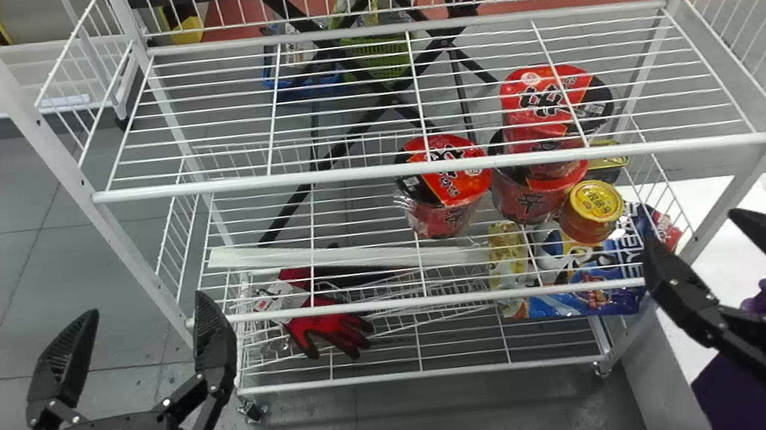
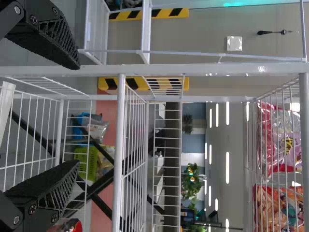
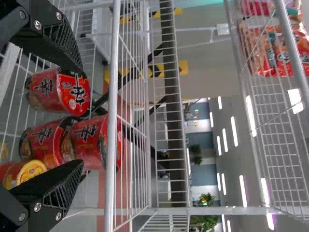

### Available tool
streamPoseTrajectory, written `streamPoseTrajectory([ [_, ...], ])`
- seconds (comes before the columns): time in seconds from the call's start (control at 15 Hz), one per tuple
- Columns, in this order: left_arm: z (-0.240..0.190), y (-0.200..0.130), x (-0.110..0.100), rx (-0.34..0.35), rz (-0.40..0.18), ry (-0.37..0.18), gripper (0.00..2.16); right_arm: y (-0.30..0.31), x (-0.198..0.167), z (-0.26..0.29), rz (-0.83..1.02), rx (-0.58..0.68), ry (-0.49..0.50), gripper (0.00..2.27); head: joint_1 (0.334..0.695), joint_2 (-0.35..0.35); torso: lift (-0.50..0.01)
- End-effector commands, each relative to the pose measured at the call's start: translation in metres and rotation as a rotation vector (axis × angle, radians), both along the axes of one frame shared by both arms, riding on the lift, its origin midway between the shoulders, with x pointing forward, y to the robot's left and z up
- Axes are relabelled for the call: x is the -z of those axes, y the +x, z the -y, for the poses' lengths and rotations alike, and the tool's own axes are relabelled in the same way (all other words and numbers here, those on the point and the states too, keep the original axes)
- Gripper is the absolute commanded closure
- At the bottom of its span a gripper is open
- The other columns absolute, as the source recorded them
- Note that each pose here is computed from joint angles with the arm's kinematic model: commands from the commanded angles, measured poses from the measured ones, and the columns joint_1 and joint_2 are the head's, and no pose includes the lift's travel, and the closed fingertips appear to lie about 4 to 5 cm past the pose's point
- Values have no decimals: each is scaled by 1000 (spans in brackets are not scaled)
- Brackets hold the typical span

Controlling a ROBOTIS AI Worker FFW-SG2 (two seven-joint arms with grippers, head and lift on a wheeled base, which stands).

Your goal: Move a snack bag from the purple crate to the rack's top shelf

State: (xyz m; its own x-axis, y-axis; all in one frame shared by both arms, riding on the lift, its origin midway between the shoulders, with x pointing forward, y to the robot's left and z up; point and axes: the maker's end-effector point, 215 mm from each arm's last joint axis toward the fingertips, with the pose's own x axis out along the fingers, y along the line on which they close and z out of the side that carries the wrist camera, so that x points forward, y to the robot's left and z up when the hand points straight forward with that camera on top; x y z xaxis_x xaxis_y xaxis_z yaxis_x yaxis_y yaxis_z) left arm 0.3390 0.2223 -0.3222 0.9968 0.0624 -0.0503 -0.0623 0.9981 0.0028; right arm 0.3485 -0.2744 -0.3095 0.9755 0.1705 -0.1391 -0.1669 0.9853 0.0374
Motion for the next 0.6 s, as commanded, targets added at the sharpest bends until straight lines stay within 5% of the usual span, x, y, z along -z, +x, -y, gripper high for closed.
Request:
streamPoseTrajectory([
  [0.0,0,-1,4,-2,-4,-1,134,-7,18,43,-173,130,-115,184,695,-71,-454],
  [0.2,-5,-3,8,-26,-2,3,134,-33,41,108,-395,250,-247,184,695,-164,-454],
  [0.27,-2,-2,8,-20,1,0,134,-55,62,129,-529,284,-186,184,695,-215,-454],
  [0.4,1,-1,10,-15,-4,-3,134,-74,70,152,-628,330,118,184,695,-266,-454],
  [0.53,1,-1,14,-15,-8,-2,134,-93,73,191,-669,366,154,184,695,-342,-454],
])
